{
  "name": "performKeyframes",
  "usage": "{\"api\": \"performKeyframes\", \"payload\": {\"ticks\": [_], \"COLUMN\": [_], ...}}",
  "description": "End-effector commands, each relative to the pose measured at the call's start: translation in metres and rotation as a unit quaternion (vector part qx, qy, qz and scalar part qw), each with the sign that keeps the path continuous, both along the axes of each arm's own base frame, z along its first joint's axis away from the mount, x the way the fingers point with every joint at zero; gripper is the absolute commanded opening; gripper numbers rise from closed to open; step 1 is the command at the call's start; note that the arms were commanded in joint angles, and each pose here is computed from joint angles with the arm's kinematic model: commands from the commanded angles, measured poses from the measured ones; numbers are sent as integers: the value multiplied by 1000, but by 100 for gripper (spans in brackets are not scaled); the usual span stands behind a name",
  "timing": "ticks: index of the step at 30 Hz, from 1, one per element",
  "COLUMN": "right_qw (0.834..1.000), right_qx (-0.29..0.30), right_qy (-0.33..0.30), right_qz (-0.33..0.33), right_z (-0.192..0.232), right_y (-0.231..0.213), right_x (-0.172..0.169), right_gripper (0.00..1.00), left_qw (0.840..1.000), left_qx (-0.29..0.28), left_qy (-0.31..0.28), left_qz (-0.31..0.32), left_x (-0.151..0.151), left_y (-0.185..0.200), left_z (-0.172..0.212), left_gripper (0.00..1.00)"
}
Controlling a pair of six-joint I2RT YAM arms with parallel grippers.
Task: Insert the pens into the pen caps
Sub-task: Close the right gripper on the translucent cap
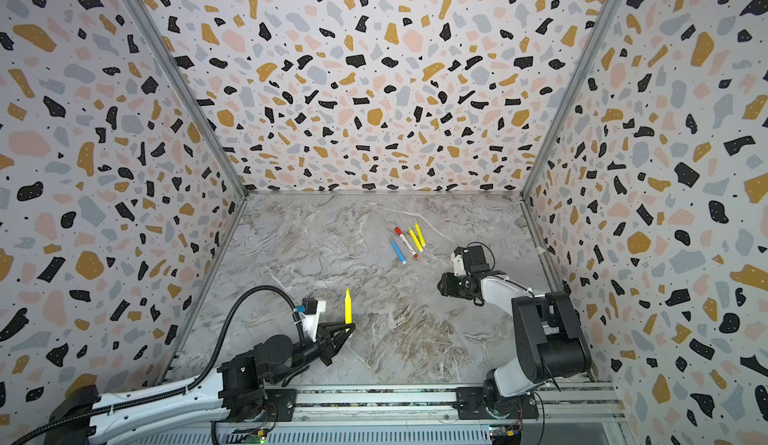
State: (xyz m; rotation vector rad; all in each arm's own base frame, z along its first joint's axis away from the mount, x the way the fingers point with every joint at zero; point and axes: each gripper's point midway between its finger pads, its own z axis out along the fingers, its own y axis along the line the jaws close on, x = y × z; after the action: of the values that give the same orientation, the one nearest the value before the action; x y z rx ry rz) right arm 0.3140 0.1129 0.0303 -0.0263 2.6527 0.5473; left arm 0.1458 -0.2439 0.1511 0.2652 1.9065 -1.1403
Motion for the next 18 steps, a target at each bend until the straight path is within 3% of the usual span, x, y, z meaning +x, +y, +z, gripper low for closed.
{"api": "performKeyframes", "payload": {"ticks": [1,10,18], "right_qw": [1000,998,991], "right_qx": [-8,-52,-128], "right_qy": [15,16,35], "right_qz": [-5,-5,3], "right_z": [-6,-9,-21], "right_y": [-2,-7,-15], "right_x": [-13,-9,-14], "right_gripper": [52,50,40], "left_qw": [1000,1000,1000], "left_qx": [-14,-12,-7], "left_qy": [-13,-12,-13], "left_qz": [5,6,8], "left_x": [2,2,3], "left_y": [0,0,1], "left_z": [7,7,5], "left_gripper": [0,0,0]}}
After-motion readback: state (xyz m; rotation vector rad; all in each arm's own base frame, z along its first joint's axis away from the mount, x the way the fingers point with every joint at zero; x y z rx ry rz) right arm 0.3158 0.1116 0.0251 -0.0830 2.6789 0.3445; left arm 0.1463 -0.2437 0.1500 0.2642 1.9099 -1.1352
